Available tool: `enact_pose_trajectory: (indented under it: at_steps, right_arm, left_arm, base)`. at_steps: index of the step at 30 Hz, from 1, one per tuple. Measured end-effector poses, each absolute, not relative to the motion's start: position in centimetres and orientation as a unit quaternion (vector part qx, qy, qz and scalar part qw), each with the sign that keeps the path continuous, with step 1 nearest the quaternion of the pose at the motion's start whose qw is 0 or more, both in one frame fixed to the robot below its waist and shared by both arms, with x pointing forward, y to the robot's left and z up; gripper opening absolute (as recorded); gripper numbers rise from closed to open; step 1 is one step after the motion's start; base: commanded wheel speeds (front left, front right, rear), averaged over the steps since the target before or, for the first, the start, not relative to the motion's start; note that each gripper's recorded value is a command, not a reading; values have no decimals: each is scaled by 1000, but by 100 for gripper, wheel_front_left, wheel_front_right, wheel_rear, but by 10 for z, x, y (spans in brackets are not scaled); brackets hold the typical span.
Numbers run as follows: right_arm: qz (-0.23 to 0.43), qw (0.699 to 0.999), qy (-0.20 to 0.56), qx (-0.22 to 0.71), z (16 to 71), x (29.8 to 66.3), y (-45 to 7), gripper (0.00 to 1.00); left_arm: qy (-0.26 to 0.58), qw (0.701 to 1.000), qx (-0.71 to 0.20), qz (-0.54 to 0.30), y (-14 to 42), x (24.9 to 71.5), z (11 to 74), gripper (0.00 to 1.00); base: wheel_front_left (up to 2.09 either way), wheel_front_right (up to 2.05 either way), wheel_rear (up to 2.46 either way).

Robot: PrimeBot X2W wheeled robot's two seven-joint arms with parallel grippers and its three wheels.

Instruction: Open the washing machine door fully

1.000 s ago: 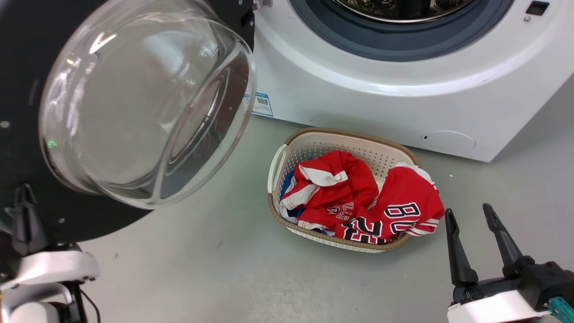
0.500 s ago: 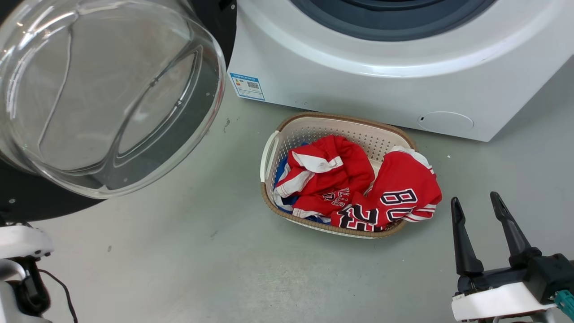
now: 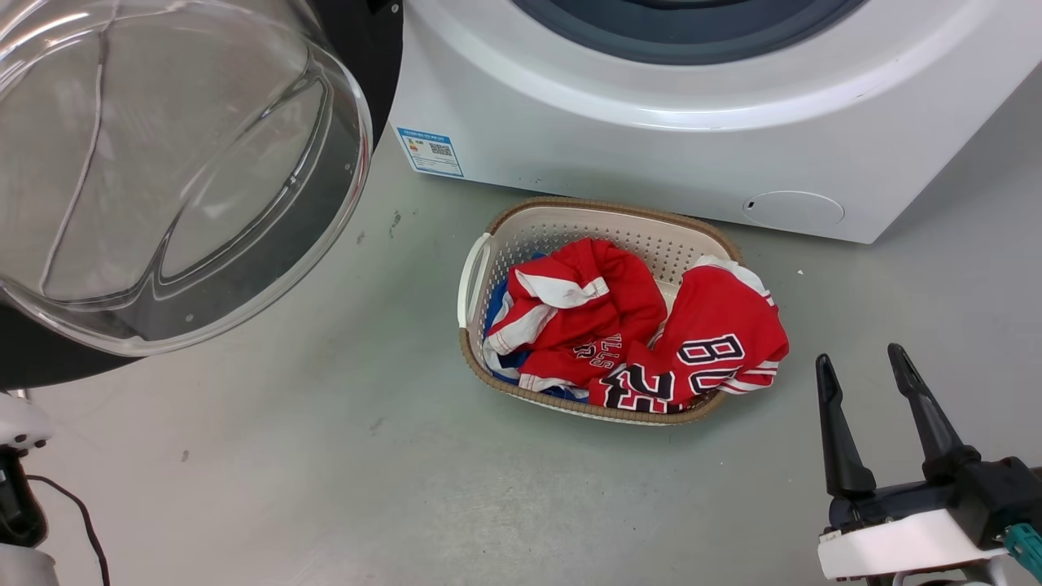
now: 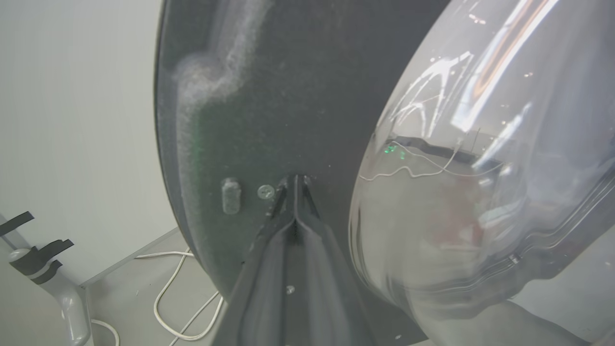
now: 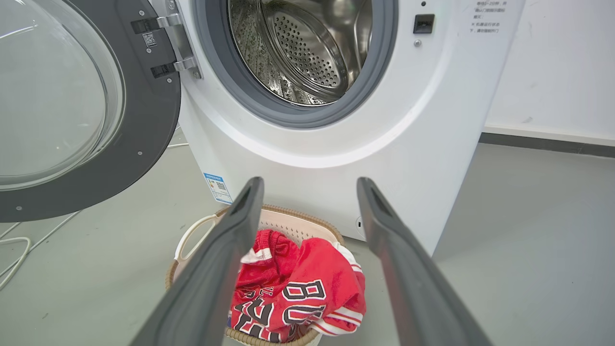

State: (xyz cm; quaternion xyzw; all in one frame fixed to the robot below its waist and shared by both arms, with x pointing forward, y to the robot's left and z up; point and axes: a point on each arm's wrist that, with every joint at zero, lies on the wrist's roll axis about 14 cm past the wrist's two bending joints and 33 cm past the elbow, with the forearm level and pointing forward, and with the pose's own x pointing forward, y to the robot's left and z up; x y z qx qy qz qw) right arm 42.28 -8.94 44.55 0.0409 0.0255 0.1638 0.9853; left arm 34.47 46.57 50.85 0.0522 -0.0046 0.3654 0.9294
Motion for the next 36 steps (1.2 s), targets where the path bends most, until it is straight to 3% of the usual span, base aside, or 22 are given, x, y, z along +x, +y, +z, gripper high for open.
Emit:
enact_pose_trajectory:
  at_steps: [15,29,30,31,32,36]
  right_arm:
    - [159,986,11,42,460,416,-93,100]
    - [149,987,-35,54,501,387,-102,100]
    - [149,987,-37,53,503,384,-103,100]
    - [148,987,-40,52,505,381,-104,100]
    - [147,987,-43,52,508,380,-105,100]
    - [142,987,-53,51,515,373,-109,100]
  left_arm:
    - [-16,938,66,341,458,343,521,0]
    - [-70,955,77,278,399,310,547,0]
    - [-72,957,75,271,393,309,547,8]
    - [-74,959,72,264,387,307,547,48]
    - [-78,960,72,258,382,304,548,100]
    - [-92,966,75,231,359,301,554,100]
  base:
    - [0,0,0]
    - [0,0,0]
    - [0,0,0]
    - [0,0,0]
    - [0,0,0]
    - [0,0,0]
